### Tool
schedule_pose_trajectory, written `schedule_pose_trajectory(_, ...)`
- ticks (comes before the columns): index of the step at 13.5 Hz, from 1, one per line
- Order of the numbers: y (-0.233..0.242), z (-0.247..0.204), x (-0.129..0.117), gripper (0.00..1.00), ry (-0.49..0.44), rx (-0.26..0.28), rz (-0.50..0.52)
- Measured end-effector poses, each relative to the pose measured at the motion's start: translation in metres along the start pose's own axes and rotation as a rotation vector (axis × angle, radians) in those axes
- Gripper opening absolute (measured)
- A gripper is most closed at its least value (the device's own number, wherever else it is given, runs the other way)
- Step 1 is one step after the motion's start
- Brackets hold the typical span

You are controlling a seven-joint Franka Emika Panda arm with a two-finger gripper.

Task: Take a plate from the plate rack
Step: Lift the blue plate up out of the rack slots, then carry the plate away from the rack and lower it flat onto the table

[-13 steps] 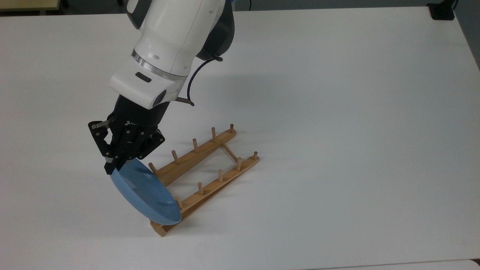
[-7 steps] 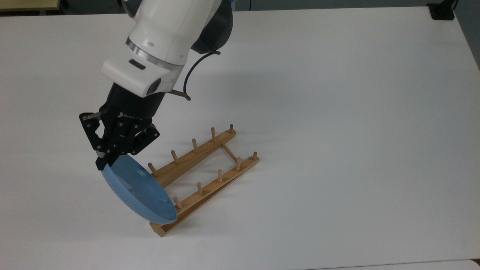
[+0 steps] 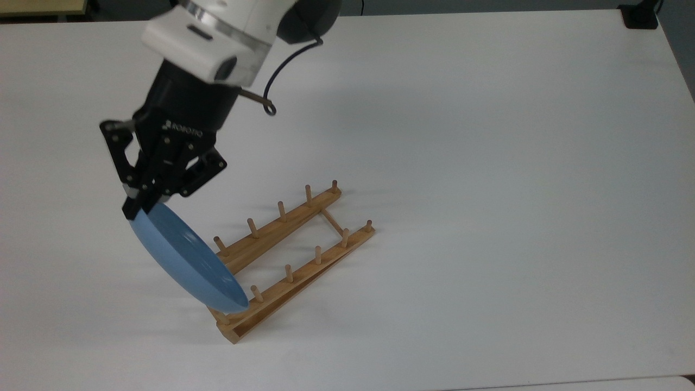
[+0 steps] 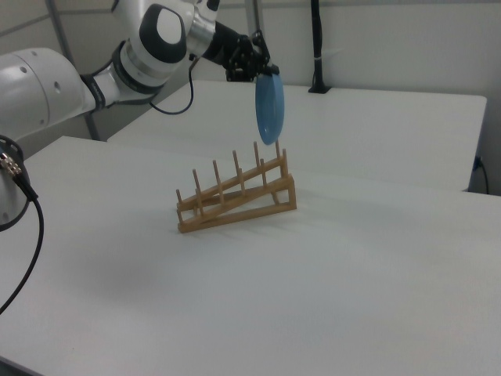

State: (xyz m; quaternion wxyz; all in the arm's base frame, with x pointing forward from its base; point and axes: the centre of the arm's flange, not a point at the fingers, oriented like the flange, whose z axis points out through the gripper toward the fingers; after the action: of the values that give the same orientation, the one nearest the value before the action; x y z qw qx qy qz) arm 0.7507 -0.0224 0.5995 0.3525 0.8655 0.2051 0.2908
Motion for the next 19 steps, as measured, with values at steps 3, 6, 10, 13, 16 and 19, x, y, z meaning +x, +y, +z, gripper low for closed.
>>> schedule_pose_trajectory(3, 0.034, -0.036, 0.000, 0.07, 0.042, -0.020, 0.057)
schedule_pose_trajectory(6, 0.071, -0.070, -0.010, 0.07, 0.095, 0.076, 0.231)
schedule_pose_trajectory(10, 0.087, -0.070, -0.045, 0.07, 0.034, 0.290, 0.439)
schedule_pose_trajectory(13, 0.081, -0.042, -0.083, 0.07, -0.125, 0.500, 0.576)
schedule_pose_trajectory(16, 0.064, -0.013, -0.128, 0.07, -0.306, 0.704, 0.609)
schedule_pose_trajectory(19, 0.049, 0.009, -0.167, 0.07, -0.400, 0.859, 0.595)
